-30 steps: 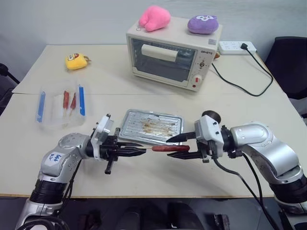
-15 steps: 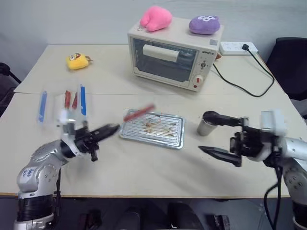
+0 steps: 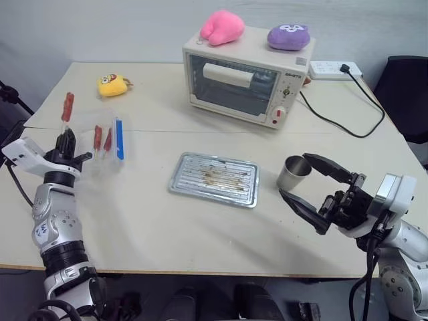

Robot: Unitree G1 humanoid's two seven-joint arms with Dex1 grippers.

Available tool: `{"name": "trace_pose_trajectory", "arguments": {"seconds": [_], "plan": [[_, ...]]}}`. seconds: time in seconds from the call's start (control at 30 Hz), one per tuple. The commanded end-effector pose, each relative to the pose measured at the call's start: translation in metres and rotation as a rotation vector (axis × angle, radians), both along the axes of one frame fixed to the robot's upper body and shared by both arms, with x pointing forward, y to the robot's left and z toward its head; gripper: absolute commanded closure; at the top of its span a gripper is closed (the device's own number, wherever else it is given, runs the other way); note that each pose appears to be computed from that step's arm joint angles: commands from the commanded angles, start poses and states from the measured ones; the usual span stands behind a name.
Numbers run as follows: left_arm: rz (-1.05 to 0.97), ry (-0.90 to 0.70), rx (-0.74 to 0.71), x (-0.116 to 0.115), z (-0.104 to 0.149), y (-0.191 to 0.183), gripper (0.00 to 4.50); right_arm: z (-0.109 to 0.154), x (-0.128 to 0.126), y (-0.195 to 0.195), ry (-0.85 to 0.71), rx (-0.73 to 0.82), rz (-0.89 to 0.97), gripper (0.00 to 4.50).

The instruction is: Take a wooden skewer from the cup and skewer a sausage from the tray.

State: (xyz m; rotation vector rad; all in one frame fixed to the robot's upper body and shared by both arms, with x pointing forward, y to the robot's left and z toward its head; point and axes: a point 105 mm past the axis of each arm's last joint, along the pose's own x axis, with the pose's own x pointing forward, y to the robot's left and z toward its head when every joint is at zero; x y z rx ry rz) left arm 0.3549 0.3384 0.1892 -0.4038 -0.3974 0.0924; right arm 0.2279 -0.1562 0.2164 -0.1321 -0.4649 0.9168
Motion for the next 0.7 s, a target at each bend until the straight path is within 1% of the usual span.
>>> {"name": "trace_pose_trajectory", "arguments": {"seconds": [0.03,0.1,0.17,0.4,0.47,0.53,0.6,0.63,0.67,0.7], "plan": [[-0.016,0.006,0.039,0.010,0.007,-0.008,3.95,0.004,0.001,0.005,-0.036,-0.013,0.038,0.00],[-0.049,0.005,0.045,0.010,0.008,-0.013,3.60,0.002,0.003,0.004,-0.025,-0.032,0.048,0.00],[-0.080,0.022,0.093,0.008,0.007,-0.017,3.15,0.001,0.003,-0.001,-0.011,-0.049,0.050,0.00],[-0.371,0.034,0.494,-0.013,0.017,-0.053,1.44,-0.015,-0.003,-0.011,0.090,-0.145,0.102,0.00],[-0.443,0.031,0.594,-0.020,0.021,-0.060,1.44,-0.020,-0.007,-0.014,0.121,-0.167,0.122,0.00],[-0.586,0.062,0.760,-0.033,0.017,-0.074,1.44,-0.030,-0.015,-0.018,0.169,-0.202,0.155,0.00],[-0.721,0.121,0.943,-0.047,0.002,-0.086,1.44,-0.041,-0.021,-0.022,0.211,-0.235,0.183,0.00],[-0.756,0.141,0.999,-0.051,-0.004,-0.089,1.44,-0.043,-0.023,-0.023,0.222,-0.244,0.189,0.00],[-0.838,0.144,1.091,-0.063,-0.016,-0.094,1.44,-0.051,-0.025,-0.024,0.244,-0.267,0.203,0.00],[-0.928,0.171,1.136,-0.076,-0.030,-0.096,1.44,-0.058,-0.027,-0.025,0.265,-0.282,0.218,0.00]]}}
